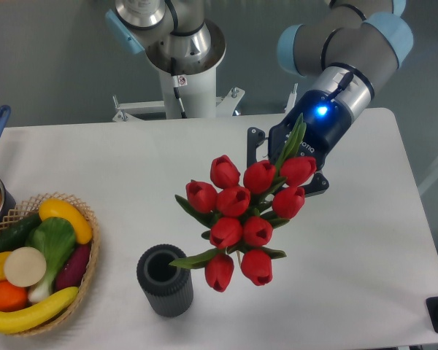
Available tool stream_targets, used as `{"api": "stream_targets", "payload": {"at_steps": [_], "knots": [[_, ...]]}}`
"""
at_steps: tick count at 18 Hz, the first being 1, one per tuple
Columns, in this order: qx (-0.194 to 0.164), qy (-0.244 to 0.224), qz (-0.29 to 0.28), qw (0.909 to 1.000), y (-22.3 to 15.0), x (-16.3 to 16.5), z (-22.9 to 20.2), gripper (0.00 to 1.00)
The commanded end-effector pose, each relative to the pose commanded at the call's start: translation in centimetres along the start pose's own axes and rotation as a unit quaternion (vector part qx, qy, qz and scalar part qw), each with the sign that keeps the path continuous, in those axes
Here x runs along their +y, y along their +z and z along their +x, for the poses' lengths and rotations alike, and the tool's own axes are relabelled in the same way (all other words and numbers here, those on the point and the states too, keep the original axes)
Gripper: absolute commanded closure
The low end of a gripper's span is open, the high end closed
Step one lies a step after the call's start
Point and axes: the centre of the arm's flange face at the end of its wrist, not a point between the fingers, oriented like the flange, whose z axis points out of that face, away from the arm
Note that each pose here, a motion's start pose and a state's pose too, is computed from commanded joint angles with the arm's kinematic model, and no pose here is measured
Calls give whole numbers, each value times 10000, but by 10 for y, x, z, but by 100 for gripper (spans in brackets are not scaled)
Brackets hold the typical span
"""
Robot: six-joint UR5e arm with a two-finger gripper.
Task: Place the flowers on the table
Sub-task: 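Lift the red tulip bunch with the gripper, moving it away from the black vase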
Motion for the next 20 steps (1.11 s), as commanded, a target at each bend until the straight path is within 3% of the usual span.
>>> {"api": "stream_targets", "payload": {"at_steps": [7, 11, 13, 20], "knots": [[-380, 29, -21, 9993, -42, -10, 13, 86], [-963, 113, -384, 9945, -73, -18, 25, 86], [-1302, 125, -780, 9883, -76, -15, 26, 86], [-2000, 12, -1796, 9632, -78, 12, 31, 90]]}}
